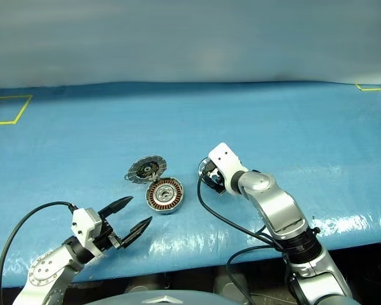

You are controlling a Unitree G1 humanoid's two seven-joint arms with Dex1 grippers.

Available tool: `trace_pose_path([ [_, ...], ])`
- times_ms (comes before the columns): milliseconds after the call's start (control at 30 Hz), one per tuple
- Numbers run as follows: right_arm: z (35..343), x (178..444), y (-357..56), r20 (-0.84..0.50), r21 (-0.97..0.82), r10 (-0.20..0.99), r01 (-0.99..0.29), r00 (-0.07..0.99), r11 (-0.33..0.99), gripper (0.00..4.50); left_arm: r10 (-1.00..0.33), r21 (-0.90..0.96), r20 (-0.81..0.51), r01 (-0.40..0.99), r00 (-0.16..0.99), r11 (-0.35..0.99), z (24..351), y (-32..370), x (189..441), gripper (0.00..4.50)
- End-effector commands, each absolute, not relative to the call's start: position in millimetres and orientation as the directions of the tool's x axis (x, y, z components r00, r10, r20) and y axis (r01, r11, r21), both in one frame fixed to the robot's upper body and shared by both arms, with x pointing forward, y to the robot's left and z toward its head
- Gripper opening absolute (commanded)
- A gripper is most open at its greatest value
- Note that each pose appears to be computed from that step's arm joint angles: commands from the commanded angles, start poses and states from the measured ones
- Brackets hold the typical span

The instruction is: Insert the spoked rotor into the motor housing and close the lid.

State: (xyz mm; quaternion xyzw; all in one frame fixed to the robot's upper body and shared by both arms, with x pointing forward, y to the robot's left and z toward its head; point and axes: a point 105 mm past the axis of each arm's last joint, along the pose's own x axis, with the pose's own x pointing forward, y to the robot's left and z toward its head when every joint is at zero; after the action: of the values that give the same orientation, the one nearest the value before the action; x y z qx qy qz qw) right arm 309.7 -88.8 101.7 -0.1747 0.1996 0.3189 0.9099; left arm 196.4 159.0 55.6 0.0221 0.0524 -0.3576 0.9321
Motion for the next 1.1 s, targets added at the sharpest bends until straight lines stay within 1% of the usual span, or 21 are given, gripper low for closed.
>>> trace_pose_path([
  [33,139.0,306.7,-84.0,-0.353,-0.212,0.556,-0.643,0.753,0.736,3.68,-0.656,0.005,-0.098,0.660,0.748,0.751,65.2,167.4,196.0,4.50],
  [100,152.2,302.7,-80.0,-0.300,-0.196,0.589,-0.652,0.751,0.732,3.68,-0.642,-0.026,-0.119,0.644,0.758,0.765,64.1,173.1,194.2,4.50],
  [233,160.8,295.5,-73.4,-0.259,-0.212,0.627,-0.676,0.735,0.705,3.68,-0.630,-0.066,-0.191,0.630,0.753,0.773,59.3,183.4,185.5,4.50],
  [333,163.0,289.7,-66.2,-0.201,-0.249,0.669,-0.698,0.716,0.672,3.68,-0.559,-0.033,-0.221,0.567,0.799,0.823,58.8,198.4,188.6,4.50],
  [400,156.2,283.8,-61.7,-0.187,-0.286,0.691,-0.712,0.698,0.641,3.68,-0.461,-0.024,-0.259,0.472,0.849,0.881,54.9,213.1,197.4,4.50],
  [433,154.2,280.6,-57.7,-0.162,-0.255,0.715,-0.729,0.680,0.635,3.68,-0.421,-0.009,-0.265,0.434,0.868,0.901,54.8,219.4,202.1,4.50],
  [500,149.6,278.8,-55.6,-0.119,-0.241,0.724,-0.727,0.680,0.643,3.68,-0.352,0.051,-0.261,0.377,0.899,0.925,57.4,230.0,212.8,4.50],
  [567,140.7,275.0,-54.0,-0.112,-0.223,0.735,-0.738,0.668,0.637,3.68,-0.324,0.088,-0.244,0.354,0.914,0.931,62.2,234.0,222.8,4.50],
  [700,123.9,269.4,-52.6,-0.123,-0.182,0.745,-0.753,0.655,0.632,3.68,-0.326,0.135,-0.238,0.364,0.915,0.922,64.5,233.6,240.1,4.50],
  [800,112.8,266.7,-53.2,-0.151,-0.184,0.738,-0.752,0.658,0.633,3.68,-0.327,0.136,-0.241,0.365,0.914,0.921,64.5,234.5,253.1,4.50],
  [933,108.7,265.7,-51.5,-0.156,-0.163,0.734,-0.750,0.661,0.641,3.68,-0.361,0.097,-0.247,0.394,0.899,0.914,64.9,230.1,271.9,4.50],
  [1100,108.0,265.8,-49.3,-0.155,-0.159,0.734,-0.750,0.662,0.642,3.68,-0.439,0.085,-0.304,0.483,0.845,0.872,55.2,218.0,286.2,4.50],
])
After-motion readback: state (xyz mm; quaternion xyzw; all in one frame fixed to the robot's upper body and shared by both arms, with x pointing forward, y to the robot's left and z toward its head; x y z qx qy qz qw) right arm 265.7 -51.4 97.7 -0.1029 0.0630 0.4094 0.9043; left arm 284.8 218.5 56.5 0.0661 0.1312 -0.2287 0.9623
